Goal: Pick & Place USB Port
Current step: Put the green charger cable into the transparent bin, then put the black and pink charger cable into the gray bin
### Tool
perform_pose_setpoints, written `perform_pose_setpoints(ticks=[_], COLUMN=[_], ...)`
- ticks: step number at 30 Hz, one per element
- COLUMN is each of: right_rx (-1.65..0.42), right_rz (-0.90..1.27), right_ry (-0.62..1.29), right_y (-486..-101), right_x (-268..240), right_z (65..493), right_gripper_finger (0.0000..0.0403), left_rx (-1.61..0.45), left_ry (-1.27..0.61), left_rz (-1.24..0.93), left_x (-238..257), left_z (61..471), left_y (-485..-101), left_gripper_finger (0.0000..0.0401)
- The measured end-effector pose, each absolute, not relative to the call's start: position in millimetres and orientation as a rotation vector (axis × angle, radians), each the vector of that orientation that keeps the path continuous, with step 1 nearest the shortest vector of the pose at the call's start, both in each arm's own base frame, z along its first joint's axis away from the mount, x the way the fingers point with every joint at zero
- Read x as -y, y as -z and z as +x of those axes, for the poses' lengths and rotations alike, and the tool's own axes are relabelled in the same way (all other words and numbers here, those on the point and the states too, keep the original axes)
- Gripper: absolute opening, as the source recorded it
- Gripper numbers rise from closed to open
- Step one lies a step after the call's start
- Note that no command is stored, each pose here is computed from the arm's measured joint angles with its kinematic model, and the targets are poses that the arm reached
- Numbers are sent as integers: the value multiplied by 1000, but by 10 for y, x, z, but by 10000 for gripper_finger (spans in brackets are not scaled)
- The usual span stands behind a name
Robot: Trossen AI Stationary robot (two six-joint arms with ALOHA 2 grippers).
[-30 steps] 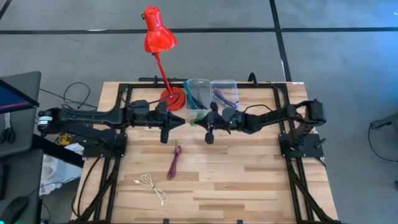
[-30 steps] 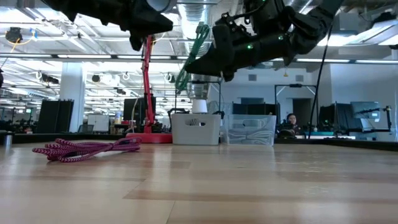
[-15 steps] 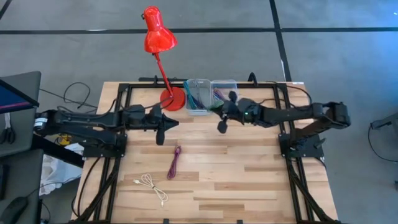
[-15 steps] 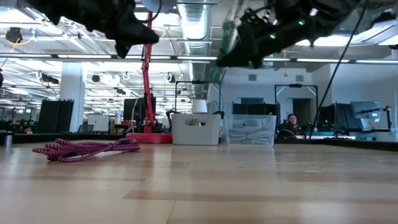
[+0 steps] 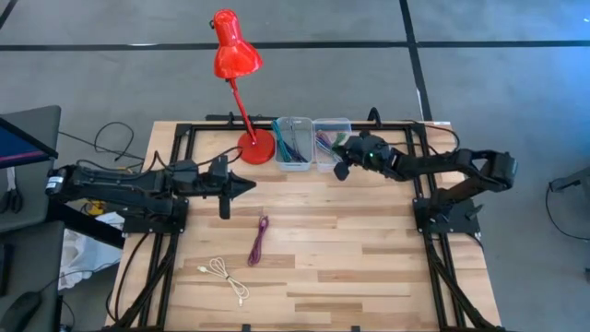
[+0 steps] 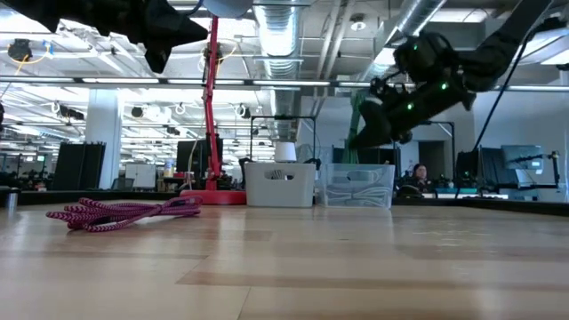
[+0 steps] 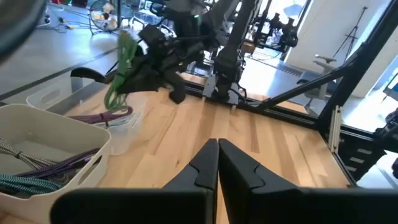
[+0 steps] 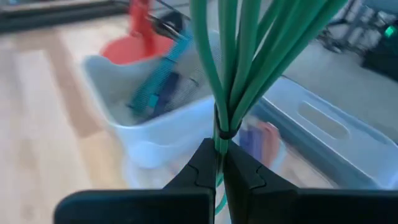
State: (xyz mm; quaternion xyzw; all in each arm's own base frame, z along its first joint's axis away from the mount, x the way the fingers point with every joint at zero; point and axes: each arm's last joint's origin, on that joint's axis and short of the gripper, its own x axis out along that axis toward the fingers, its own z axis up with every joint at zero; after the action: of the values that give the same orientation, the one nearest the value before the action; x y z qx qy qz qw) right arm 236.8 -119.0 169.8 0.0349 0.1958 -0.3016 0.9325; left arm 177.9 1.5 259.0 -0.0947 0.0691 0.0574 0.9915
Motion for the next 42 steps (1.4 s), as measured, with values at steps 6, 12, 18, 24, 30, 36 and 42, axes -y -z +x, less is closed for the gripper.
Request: perform_pose_setpoints(ticks=[6,12,18,24,30,36,42], right_rx=[-429,-444,-434,-372,-295,-200,-184], right_rz=[174,238,237,221,183,161,158], right_ry=[616,598,596,595,593,625,634], right_y=[-1507,-1373,-1381,-1536,-1750,-2007,-2162], right_x=[1412,1473,1471,1459,1434,1449,1401], right_z=[2325,2339,2345,2324,2277,2150,2032], right_gripper_finger=[0,7,61,99,128,140,134], left_rx=[-141,-138,-135,-131,-131,-131,-131], left_ry=[-115,-114,-114,-114,-114,-113,-113], left_rz=[-189,-190,-190,-190,-190,-190,-190], left_x=[-10,-10,-10,-10,-10,-10,-10], left_z=[1783,1784,1784,1786,1786,1786,1786], left_y=[-2586,-2589,-2592,-2595,-2595,-2595,-2595], left_gripper_finger=[6,11,7,10,9,8,12])
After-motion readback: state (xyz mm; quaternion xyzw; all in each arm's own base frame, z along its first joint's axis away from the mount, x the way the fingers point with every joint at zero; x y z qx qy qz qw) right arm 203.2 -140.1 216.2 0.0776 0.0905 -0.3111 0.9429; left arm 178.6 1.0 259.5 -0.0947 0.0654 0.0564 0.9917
